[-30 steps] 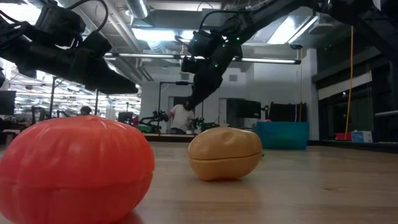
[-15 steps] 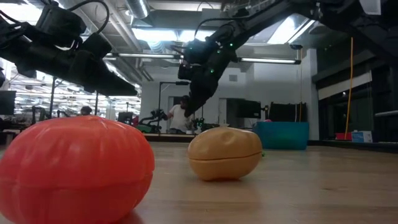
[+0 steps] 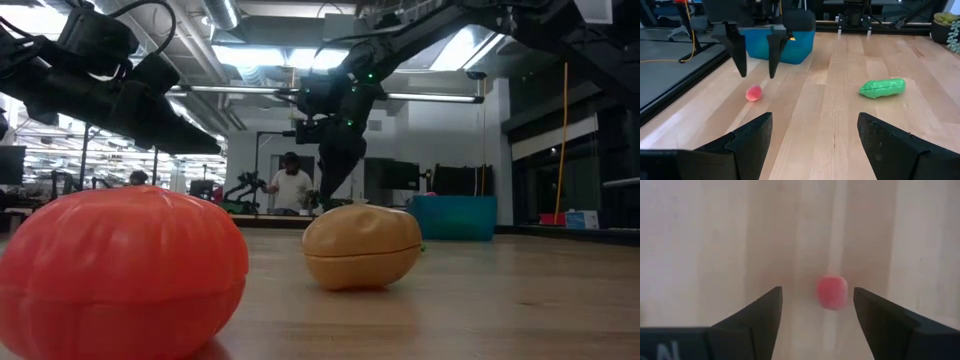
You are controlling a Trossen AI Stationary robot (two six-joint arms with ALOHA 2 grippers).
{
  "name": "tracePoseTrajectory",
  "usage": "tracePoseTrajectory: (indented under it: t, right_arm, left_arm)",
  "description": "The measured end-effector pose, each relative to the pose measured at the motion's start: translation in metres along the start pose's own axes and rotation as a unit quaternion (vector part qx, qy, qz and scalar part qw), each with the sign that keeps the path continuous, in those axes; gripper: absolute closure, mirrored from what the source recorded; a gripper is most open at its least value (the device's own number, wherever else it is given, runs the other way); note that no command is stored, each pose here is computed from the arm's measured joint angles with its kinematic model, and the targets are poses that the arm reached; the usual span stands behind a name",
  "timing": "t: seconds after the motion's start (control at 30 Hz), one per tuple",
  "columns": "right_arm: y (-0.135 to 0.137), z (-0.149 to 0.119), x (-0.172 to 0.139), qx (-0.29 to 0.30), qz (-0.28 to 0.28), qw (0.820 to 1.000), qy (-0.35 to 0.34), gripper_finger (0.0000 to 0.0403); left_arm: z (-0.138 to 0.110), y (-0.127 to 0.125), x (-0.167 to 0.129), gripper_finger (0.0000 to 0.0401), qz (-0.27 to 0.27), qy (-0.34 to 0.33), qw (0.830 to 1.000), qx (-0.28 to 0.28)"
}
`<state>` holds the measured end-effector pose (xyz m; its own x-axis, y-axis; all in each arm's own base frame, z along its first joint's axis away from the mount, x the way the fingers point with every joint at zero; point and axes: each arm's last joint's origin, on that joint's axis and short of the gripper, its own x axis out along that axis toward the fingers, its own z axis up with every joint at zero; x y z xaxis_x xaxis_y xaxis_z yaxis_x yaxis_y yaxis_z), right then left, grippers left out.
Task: Pick and placing Produce into tupperware
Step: Put the pink peach into the blue bin
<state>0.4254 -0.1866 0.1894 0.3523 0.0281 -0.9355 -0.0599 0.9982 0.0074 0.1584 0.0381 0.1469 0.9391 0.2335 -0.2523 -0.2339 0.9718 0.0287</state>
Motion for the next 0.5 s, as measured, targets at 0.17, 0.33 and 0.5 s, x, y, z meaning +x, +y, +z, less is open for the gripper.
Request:
tracePoseTrajectory:
  t: [0.17,0.33,0.5]
  right_arm:
    - [-0.002,-0.001,0.004,-0.014,-0.022,1.0,0.0,0.0158]
    - [-0.002,-0.004,0.011,-0.016,-0.024,1.0,-0.003,0.0158]
    - [-0.002,-0.008,0.018,-0.016,-0.038,0.999,0.004,0.0158]
  left_arm:
    - [0.0,0.0,0.0,0.0115,0.0,0.0,1.0,0.0]
    - [0.0,0.0,0.0,0.0115,0.0,0.0,1.0,0.0]
    - [0.0,0.0,0.0,0.0115,0.0,0.0,1.0,0.0]
